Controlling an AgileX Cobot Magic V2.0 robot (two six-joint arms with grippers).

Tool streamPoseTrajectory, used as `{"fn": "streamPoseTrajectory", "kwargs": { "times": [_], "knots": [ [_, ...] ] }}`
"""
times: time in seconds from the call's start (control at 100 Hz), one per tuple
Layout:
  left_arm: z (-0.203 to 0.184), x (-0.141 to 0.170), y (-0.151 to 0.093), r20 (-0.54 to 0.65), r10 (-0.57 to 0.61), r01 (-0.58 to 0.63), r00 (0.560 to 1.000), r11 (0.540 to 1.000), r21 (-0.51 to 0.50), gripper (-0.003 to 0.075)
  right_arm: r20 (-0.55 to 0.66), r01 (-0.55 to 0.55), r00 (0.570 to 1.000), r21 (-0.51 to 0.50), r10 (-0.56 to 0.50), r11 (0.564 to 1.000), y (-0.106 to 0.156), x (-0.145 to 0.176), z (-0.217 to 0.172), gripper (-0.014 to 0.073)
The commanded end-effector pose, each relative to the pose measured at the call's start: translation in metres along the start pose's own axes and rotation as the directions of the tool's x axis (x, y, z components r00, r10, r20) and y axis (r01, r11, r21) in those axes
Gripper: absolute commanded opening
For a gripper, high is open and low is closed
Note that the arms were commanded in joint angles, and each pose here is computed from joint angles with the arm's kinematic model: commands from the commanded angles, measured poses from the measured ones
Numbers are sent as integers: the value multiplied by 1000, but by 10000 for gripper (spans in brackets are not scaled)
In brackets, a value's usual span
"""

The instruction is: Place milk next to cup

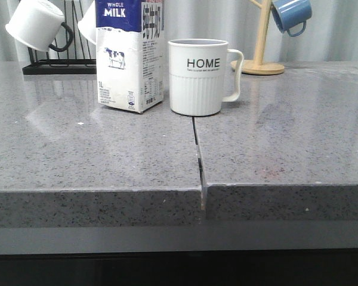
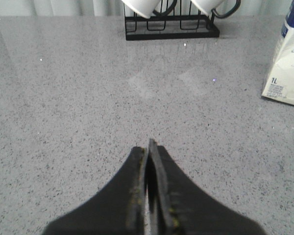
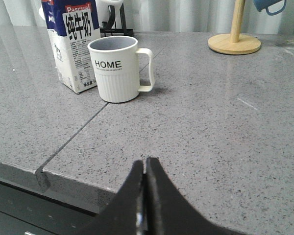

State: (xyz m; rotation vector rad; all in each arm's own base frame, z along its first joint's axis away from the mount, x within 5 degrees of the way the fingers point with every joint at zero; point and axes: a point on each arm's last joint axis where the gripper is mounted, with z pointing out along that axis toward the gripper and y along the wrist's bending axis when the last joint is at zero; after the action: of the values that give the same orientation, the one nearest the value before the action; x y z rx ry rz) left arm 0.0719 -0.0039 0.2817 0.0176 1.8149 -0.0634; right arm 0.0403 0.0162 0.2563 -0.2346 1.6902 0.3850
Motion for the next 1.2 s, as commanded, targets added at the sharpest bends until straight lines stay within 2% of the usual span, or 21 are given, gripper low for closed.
{"fn": "streamPoseTrajectory", "kwargs": {
  "times": [0.0, 0.4, 0.6, 0.63, 0.72, 1.19],
  "knots": [
    [-2, -12, 0, 160, -12, 12, 987, 1000, 4, -21, 106, 10, 994, -12, -9, 1000, 2, -16, -3, -68],
    [5, 43, 2, 327, 24, -26, 945, 1000, 1, -21, 106, 10, 994, -12, -9, 1000, 2, -16, -3, -68],
    [2, 81, 3, 354, 22, -24, 935, 1000, 1, -21, 105, 10, 994, -12, -9, 1000, 2, -16, -3, -68],
    [4, 85, 3, 295, 20, -20, 955, 1000, 0, -21, 106, 10, 994, -12, -9, 1000, 2, -16, -3, -68],
    [5, 88, 3, 260, 20, -20, 965, 1000, -2, -21, 103, 9, 995, -12, -8, 1000, 2, -16, -3, -68],
    [5, 87, 3, 272, 27, -27, 962, 1000, -4, -21, 101, 9, 995, -11, -8, 1000, 2, -16, -3, -68]
  ]
}}
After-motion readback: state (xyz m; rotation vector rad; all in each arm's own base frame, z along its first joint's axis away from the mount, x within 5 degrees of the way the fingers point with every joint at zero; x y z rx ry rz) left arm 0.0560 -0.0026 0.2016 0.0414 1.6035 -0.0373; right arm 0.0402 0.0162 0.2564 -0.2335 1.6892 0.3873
